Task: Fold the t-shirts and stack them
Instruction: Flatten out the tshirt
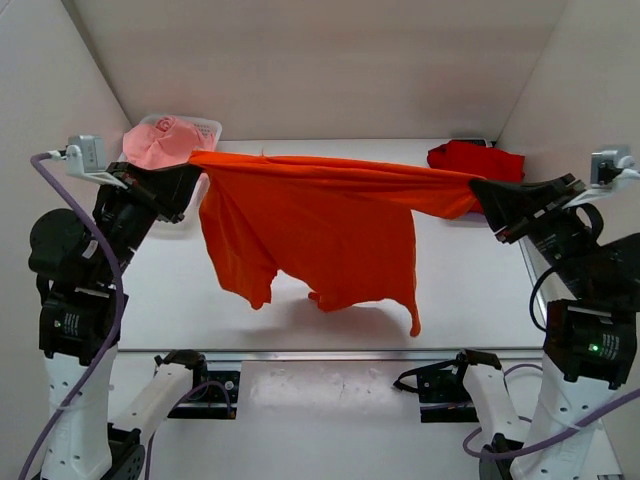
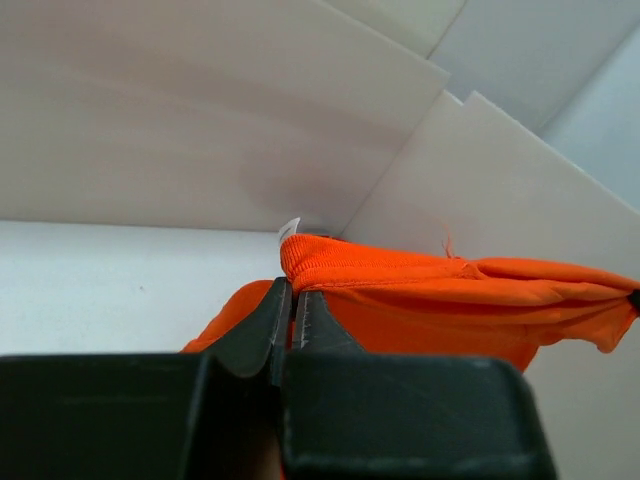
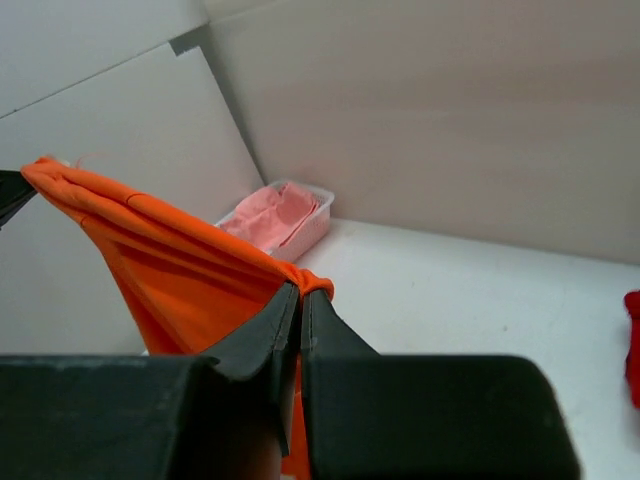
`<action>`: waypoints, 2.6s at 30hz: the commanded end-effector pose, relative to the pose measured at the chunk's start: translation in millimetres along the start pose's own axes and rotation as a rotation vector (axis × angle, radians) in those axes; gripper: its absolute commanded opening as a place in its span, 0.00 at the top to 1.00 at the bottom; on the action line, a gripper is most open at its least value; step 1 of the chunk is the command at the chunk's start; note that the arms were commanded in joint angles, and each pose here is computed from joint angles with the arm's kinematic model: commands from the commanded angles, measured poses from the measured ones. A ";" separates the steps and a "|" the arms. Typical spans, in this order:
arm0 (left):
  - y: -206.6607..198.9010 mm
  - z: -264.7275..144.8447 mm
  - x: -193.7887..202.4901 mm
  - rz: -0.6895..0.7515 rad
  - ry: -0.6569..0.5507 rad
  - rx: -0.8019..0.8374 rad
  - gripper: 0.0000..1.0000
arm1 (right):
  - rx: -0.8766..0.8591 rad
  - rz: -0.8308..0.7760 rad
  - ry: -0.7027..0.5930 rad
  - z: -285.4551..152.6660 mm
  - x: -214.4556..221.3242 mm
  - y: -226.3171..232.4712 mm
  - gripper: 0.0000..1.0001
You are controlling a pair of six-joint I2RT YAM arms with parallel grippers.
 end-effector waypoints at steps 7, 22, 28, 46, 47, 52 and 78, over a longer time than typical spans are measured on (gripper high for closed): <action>21.3 28.0 29.6 -0.084 0.009 0.007 1.00 | 0.100 -0.017 -0.015 16.6 -9.3 -28.7 1.00; 188.8 195.0 161.2 -0.020 0.397 -0.411 0.37 | 0.387 0.066 0.334 250.2 55.4 -242.5 0.63; 206.3 153.1 211.9 -0.052 0.524 -0.452 0.25 | 0.520 -0.014 0.430 234.4 104.7 -246.0 0.31; 215.0 37.4 389.4 -0.128 1.036 -0.598 0.19 | 0.407 0.243 0.729 42.8 308.1 -132.3 0.32; 214.4 38.3 392.3 -0.132 1.035 -0.591 0.19 | 0.393 0.244 0.747 41.4 315.2 -127.2 0.31; 220.8 52.0 410.7 -0.137 1.032 -0.632 0.20 | 0.358 0.299 0.865 17.6 363.3 -108.7 0.28; 215.5 35.8 276.0 -0.097 0.813 -0.625 1.00 | 0.569 0.160 0.916 29.7 273.5 -196.3 0.45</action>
Point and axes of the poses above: each gripper's point midway between its finger pads, its own z axis out along the fingers, its own y axis along the line the jaws close on, x = y × z, the point moved 6 cm from there along -z, back along the fingers, and after that the axes turned 1 degree about z, right-handed, at the moved point
